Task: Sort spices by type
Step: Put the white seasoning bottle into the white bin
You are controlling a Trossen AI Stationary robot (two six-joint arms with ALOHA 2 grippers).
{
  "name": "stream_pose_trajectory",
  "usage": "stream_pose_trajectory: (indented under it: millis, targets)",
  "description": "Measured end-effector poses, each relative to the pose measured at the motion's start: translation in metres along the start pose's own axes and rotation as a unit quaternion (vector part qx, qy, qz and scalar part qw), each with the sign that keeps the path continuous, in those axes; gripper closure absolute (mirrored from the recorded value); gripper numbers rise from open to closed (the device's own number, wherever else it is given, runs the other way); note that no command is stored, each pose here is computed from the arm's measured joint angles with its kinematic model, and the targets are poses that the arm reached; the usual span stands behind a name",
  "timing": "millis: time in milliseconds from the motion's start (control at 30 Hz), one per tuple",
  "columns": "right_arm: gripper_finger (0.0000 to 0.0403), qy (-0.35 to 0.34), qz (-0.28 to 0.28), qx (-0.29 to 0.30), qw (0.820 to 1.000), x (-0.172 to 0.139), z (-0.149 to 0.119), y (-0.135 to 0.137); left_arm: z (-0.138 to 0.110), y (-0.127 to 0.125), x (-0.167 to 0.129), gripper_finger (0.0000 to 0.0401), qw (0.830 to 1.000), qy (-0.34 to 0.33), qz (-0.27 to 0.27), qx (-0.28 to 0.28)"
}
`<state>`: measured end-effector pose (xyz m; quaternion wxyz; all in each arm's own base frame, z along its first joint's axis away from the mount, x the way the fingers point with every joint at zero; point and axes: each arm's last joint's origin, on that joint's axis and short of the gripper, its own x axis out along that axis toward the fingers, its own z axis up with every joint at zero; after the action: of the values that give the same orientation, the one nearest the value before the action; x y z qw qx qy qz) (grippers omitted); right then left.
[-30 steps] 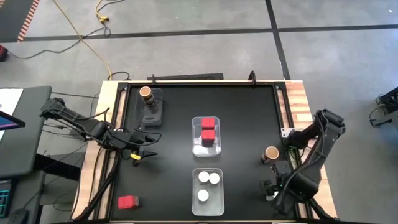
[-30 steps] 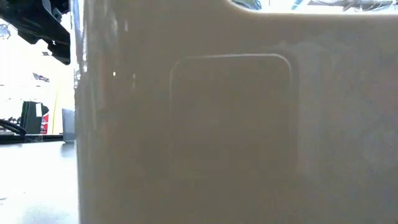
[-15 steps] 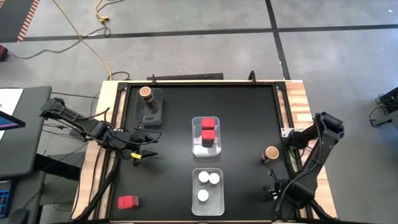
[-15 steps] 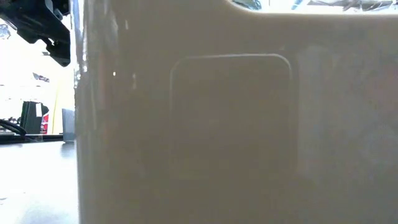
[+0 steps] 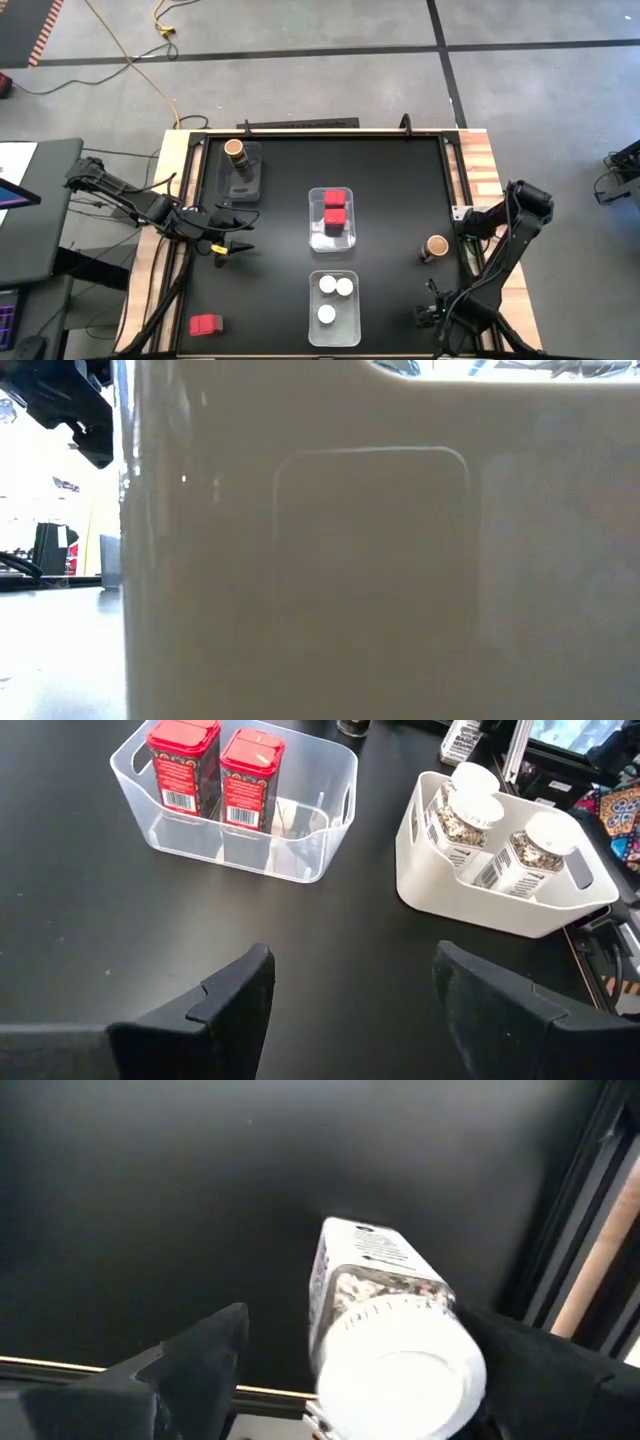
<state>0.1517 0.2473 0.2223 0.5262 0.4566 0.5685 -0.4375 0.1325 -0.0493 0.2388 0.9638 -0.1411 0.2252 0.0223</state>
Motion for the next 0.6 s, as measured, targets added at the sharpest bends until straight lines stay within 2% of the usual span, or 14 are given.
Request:
stream_pose_trajectory:
  millis: [333, 600]
  targets:
    - [0.0024, 0.020, -0.030, -0.006, 0.999, 0.015, -0.002, -0.010, 0.000, 0.000, 0.000, 0.0140, 1.000, 0.000, 0.000, -0.019]
    - [0.0084, 0.016, -0.023, -0.005, 1.000, 0.018, -0.001, -0.009, 0.000, 0.000, 0.000, 0.0140, 1.000, -0.001, 0.000, -0.019]
